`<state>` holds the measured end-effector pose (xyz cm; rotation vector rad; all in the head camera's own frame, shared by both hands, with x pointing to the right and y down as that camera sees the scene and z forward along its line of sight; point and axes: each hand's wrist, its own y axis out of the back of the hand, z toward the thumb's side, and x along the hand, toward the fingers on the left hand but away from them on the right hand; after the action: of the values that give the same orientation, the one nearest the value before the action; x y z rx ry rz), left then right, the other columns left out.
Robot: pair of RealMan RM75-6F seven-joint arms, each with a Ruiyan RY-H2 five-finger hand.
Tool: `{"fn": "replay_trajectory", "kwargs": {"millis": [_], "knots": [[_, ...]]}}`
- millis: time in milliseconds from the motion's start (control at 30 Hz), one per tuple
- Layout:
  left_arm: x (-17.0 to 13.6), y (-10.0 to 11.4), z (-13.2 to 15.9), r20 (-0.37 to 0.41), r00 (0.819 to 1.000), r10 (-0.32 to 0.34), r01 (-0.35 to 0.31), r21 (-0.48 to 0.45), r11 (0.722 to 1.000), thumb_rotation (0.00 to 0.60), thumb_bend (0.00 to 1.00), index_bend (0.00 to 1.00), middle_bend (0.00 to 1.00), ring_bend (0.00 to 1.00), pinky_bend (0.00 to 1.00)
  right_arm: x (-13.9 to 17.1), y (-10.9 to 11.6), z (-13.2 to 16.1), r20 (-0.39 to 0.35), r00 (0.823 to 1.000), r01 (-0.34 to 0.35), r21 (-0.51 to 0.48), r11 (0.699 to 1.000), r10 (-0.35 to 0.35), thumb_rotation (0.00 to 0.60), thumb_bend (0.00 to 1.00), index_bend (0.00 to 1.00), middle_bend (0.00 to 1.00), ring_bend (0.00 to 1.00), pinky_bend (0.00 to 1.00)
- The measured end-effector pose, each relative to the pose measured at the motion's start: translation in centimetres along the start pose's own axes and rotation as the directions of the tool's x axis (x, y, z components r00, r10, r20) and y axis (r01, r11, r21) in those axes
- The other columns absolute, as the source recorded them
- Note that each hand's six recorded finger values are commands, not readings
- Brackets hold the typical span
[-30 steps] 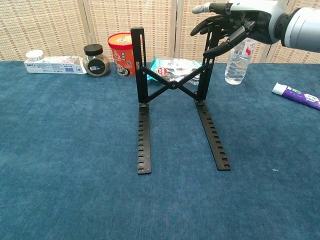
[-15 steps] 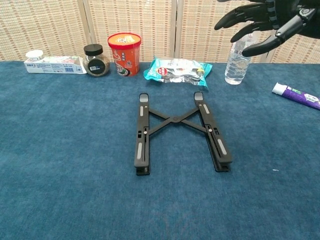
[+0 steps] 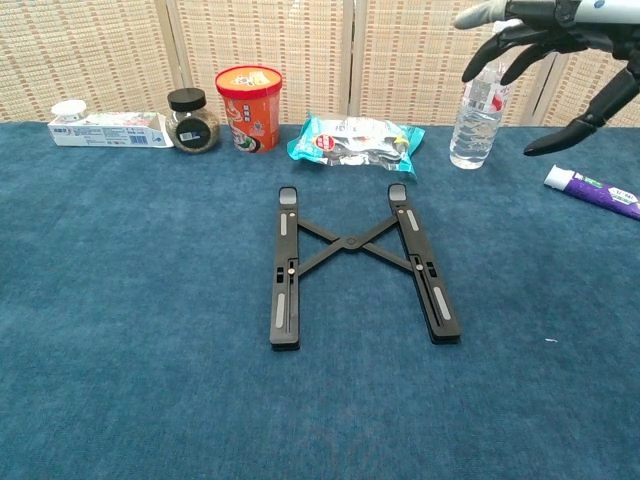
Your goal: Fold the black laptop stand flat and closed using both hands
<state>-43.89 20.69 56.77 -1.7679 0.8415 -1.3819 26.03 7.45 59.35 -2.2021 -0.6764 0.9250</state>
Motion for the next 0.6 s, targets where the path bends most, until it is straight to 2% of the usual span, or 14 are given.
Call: {"fn": "replay_trajectory", "kwargs": {"millis": [167, 267, 400, 600], "knots": [[4.3, -0.3, 1.2, 0.09, 0.996, -0.029, 0.031, -0.012, 0.999, 0.6, 0.17, 0.28, 0.2, 0.11, 0.07, 1.1, -0.7, 0.3, -0.01, 1.0, -0.019, 0.141, 0.99, 0.021, 0.6, 0.0, 0.0, 0.27, 0.13, 0.23], [6.6, -0.4, 1.9, 0.128, 0.991, -0.037, 0.039, -0.016, 0.999, 0.6, 0.17, 0.28, 0.2, 0.11, 0.07, 1.5, -1.5, 0.4, -0.018, 0.999, -0.034, 0.23, 0.973, 0.039, 0.6, 0.0, 0.0, 0.27, 0.13, 0.23], [8.7, -0.5, 2.5, 0.144, 0.989, -0.037, 0.042, -0.032, 0.999, 0.6, 0.17, 0.28, 0.2, 0.11, 0.07, 1.3, -3.3, 0.3, -0.027, 0.997, -0.06, 0.343, 0.937, 0.074, 0.6, 0.0, 0.0, 0.27, 0.13, 0.23], [9.5, -0.6, 2.8, 0.141, 0.99, -0.027, 0.034, -0.048, 0.998, 0.6, 0.17, 0.28, 0.2, 0.11, 0.07, -0.3, -6.5, -0.8, -0.033, 0.994, -0.076, 0.474, 0.877, 0.105, 0.6, 0.0, 0.0, 0.26, 0.13, 0.23]]}}
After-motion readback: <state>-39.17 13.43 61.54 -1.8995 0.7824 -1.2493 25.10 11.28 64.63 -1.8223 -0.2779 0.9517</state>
